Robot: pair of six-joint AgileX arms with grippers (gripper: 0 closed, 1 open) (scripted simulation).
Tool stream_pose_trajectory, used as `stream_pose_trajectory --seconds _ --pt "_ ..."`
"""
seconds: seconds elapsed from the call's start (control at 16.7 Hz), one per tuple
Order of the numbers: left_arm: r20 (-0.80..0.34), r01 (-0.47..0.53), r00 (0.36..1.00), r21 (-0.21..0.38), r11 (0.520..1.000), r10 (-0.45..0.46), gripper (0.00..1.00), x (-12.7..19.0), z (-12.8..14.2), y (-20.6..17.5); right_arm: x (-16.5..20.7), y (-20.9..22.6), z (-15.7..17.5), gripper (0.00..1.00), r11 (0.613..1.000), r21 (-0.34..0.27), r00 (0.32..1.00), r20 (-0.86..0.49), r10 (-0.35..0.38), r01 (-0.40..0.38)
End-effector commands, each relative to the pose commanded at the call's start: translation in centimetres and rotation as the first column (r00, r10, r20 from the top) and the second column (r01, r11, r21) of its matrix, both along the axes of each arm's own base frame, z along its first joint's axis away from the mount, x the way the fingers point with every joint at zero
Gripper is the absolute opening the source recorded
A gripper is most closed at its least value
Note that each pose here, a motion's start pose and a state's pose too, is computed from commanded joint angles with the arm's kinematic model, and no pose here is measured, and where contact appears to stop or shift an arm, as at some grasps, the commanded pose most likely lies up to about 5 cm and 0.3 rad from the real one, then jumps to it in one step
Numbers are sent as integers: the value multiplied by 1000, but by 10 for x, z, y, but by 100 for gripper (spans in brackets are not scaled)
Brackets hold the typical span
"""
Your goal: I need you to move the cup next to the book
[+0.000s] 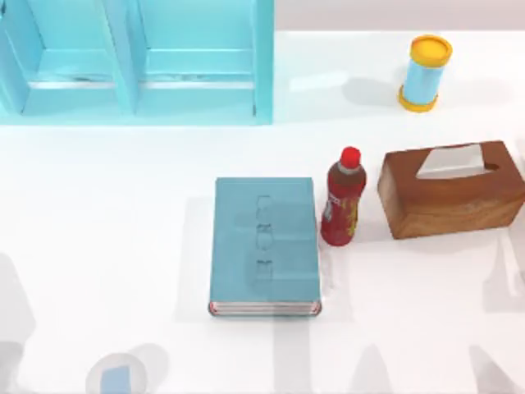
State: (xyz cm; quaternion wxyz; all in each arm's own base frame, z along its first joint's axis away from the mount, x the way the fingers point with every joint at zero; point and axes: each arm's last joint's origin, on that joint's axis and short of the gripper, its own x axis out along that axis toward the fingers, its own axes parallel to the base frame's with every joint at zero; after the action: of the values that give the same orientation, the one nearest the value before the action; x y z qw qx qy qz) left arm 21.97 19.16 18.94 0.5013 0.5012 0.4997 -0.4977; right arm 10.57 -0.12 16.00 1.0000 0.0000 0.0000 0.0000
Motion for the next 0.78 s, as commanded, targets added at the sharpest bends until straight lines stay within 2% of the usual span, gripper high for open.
stream_pose_trajectory --seconds 0.24,0.48,0.66,0.78 --pt "11 -98 995 2 995 98 0 27 8 -18 0 0 0 100 1000 0 1000 0 0 0" --pt "3 -281 960 -10 960 281 0 63 14 -57 0 0 0 100 1000 0 1000 0 0 0" --pt "-23 -466 885 -15 885 465 0 89 17 -100 0 0 0 100 1000 0 1000 0 0 0" --pt "-44 -595 803 -9 804 594 0 102 18 -133 0 0 0 100 1000 0 1000 0 0 0"
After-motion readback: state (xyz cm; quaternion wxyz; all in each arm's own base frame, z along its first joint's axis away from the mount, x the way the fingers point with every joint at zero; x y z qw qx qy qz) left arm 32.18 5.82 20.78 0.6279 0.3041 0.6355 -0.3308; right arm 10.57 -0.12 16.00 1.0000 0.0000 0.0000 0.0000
